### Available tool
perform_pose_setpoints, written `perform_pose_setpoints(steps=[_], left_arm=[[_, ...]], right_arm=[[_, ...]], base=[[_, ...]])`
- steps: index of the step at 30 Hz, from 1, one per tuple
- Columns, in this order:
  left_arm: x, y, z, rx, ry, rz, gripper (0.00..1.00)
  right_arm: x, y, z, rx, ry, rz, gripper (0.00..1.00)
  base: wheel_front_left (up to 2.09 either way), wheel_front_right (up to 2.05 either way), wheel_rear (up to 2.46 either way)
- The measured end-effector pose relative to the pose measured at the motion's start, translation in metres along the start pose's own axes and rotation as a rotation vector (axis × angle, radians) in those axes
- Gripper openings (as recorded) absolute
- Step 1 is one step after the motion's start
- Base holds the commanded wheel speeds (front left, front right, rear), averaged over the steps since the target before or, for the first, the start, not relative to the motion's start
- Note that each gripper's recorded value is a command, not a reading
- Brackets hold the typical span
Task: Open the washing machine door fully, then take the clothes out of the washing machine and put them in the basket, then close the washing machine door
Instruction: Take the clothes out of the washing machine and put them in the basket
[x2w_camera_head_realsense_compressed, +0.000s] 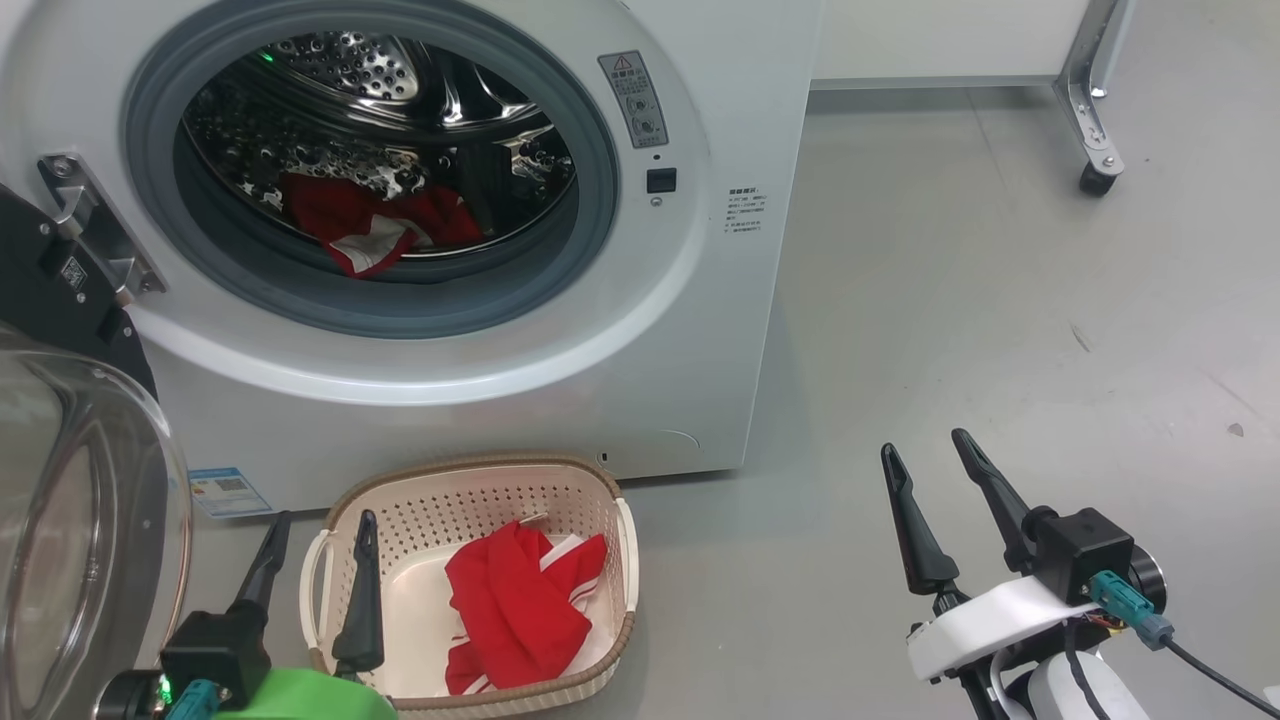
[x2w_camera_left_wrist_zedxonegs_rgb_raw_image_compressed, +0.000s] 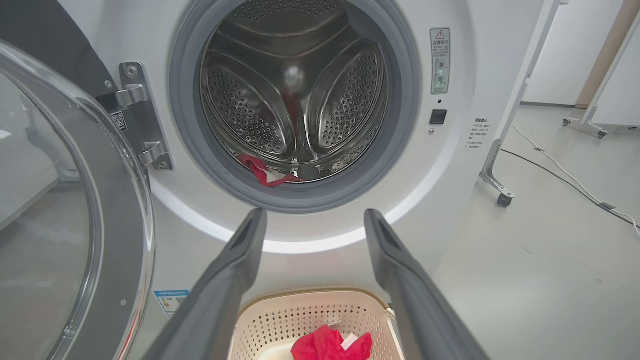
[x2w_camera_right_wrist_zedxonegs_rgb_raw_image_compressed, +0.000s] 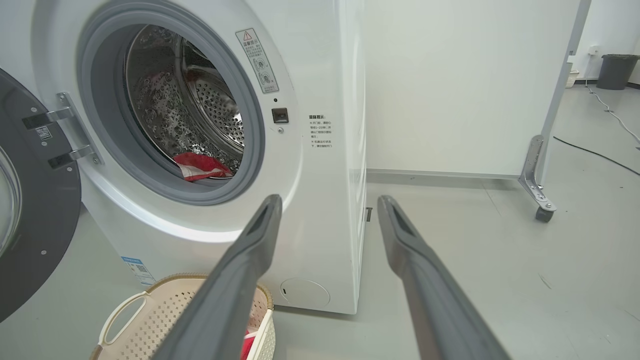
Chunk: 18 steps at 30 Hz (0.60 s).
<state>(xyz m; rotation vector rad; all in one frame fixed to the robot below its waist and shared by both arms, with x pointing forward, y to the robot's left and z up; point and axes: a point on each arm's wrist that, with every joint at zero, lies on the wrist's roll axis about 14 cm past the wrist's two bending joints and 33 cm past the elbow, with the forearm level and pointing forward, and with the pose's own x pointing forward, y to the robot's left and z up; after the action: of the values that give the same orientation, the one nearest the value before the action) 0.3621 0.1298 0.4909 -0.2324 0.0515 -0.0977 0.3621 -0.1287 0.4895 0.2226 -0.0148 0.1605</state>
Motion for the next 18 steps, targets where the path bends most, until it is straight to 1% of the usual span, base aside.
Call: perform_pose_setpoints(steps=[3, 9, 14, 18], left_arm=[[0.002, 0.002, 0.000, 0.000, 0.003, 0.005, 1.00], [0.013, 0.003, -0.013, 0.002, 0.058, 0.004, 1.00], [0.042, -0.003, -0.020, 0.001, 0.096, -0.028, 1.00], [0.064, -0.009, -0.040, -0.001, 0.176, -0.062, 1.00]], right_arm=[[0.001, -0.001, -0.001, 0.002, 0.001, -0.002, 1.00], [0.005, -0.005, -0.006, -0.002, 0.018, -0.015, 1.00], [0.012, -0.010, -0.013, -0.001, 0.035, -0.026, 1.00], [0.018, -0.012, -0.020, 0.002, 0.054, -0.029, 1.00]], base=[[0.00, 0.00, 0.00], [0.00, 0.00, 0.00], [0.00, 0.00, 0.00], [0.00, 0.00, 0.00]])
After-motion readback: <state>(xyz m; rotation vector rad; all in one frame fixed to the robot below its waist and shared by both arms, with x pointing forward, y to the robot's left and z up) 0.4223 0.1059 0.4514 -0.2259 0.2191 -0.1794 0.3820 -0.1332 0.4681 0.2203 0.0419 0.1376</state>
